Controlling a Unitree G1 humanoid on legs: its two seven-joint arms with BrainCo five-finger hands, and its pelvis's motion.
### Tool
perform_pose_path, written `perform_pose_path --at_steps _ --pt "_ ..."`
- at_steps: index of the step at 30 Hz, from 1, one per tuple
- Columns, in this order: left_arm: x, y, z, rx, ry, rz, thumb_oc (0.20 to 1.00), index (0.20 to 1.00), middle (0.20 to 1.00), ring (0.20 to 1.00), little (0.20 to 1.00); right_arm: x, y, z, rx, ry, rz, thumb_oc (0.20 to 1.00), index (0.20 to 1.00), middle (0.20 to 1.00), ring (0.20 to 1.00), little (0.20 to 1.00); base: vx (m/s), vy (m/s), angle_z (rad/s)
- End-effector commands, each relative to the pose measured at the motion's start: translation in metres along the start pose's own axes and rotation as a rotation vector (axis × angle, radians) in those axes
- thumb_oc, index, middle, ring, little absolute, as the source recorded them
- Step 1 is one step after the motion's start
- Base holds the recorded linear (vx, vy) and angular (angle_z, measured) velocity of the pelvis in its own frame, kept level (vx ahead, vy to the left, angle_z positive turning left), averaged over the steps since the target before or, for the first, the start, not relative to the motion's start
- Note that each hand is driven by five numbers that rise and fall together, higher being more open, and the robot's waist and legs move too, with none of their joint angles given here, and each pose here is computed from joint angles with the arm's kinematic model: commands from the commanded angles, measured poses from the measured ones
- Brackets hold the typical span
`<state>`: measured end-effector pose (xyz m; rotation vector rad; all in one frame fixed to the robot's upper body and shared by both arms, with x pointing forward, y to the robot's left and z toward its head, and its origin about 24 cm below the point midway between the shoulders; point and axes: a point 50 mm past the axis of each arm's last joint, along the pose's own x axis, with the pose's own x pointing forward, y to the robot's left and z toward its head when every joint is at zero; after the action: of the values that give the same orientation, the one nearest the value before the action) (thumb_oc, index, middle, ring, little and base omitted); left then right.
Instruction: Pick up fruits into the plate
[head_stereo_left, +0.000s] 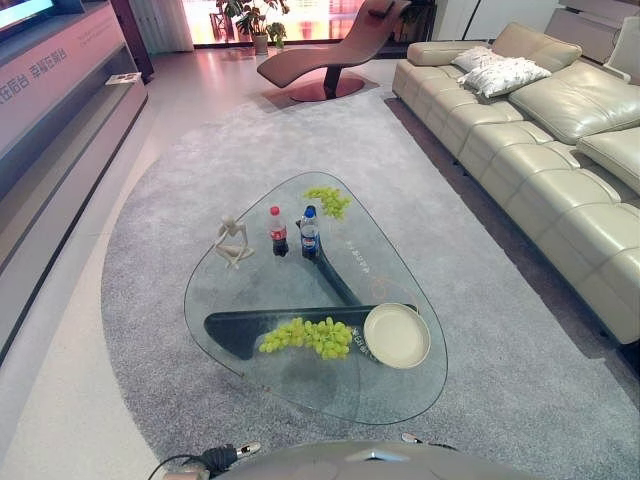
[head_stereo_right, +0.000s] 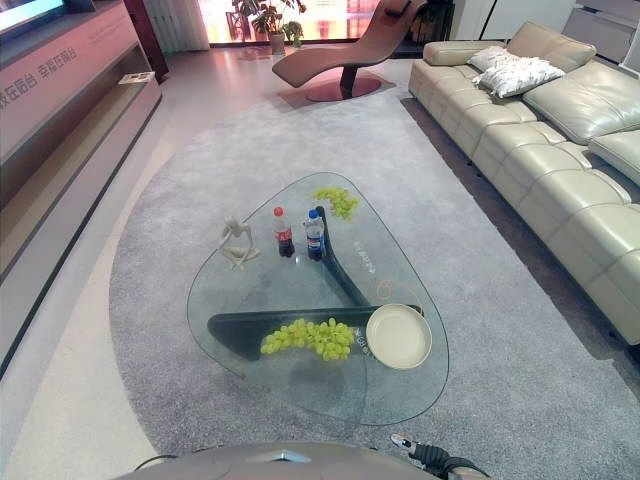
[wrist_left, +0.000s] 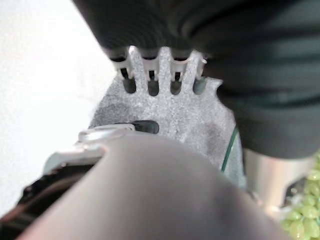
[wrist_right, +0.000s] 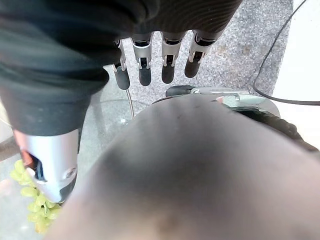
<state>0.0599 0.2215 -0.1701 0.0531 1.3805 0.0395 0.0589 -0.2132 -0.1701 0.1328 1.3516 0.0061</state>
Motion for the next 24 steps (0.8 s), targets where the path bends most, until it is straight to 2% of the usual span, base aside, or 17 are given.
perform_pose_path --at_steps 1,7,16,24 --pt "0.003 -0.015 0.030 0.077 -0.071 -0.027 1.000 1.000 1.000 1.000 1.000 0.006 0.021 0.023 -0.034 -0.044 0.054 1.000 1.000 1.000 1.000 1.000 0.00 0.000 0.00" --pt "0.002 -0.008 0.029 0.017 -0.041 0.024 1.000 1.000 1.000 1.000 1.000 0.005 0.018 0.024 -0.035 -0.046 0.056 1.000 1.000 1.000 1.000 1.000 0.01 -0.005 0.00" --pt "0.003 -0.008 0.023 0.051 -0.022 0.076 1.000 1.000 1.000 1.000 1.000 0.006 0.022 0.021 -0.039 -0.046 0.063 1.000 1.000 1.000 1.000 1.000 0.05 -0.023 -0.01" --pt "0.002 -0.010 0.035 0.075 -0.080 0.083 1.000 1.000 1.000 1.000 1.000 0.005 0.024 0.028 -0.044 -0.097 0.074 1.000 1.000 1.000 1.000 1.000 0.02 -0.020 -0.04"
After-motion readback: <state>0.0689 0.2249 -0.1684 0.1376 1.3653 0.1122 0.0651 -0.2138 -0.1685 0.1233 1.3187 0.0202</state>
